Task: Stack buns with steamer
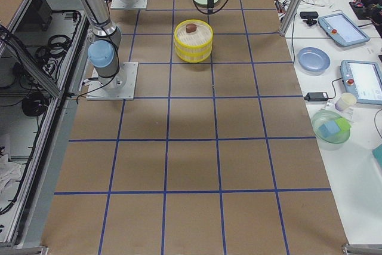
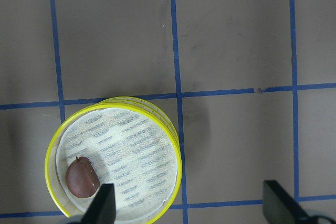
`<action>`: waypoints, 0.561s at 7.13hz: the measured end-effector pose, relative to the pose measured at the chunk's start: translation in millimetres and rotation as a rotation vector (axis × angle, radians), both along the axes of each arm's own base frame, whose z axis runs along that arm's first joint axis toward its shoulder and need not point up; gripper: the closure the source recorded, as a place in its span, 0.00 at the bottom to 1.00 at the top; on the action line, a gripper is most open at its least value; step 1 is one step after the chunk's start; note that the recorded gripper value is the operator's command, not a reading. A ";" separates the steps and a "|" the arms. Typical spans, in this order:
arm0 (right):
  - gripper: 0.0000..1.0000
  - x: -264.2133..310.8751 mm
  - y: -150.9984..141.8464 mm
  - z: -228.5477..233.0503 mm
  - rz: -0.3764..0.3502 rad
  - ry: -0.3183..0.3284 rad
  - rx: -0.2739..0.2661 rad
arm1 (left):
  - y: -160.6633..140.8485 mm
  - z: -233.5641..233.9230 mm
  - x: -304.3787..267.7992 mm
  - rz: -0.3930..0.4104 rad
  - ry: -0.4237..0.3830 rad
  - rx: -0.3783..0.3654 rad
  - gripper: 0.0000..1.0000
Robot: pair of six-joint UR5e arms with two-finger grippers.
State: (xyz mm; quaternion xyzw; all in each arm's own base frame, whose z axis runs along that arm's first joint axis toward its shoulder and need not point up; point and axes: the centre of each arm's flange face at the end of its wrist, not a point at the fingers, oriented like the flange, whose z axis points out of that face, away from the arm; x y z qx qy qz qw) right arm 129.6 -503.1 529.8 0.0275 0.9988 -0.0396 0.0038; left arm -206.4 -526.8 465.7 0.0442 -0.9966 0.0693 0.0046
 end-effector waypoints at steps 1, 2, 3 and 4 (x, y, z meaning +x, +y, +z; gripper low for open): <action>0.00 0.0 0.2 0.1 0.000 0.000 0.000 | 5.3 17.7 26.5 -0.042 -0.028 -0.005 0.00; 0.00 0.1 0.4 -0.1 0.000 -0.001 0.000 | 10.2 33.4 55.7 -0.067 -0.045 -0.008 0.00; 0.00 0.3 0.5 -0.2 -0.001 -0.002 0.001 | 16.2 45.8 81.2 -0.085 -0.058 -0.005 0.00; 0.00 0.6 1.3 -0.5 -0.002 -0.003 0.002 | 23.8 52.9 100.7 -0.084 -0.062 0.010 0.00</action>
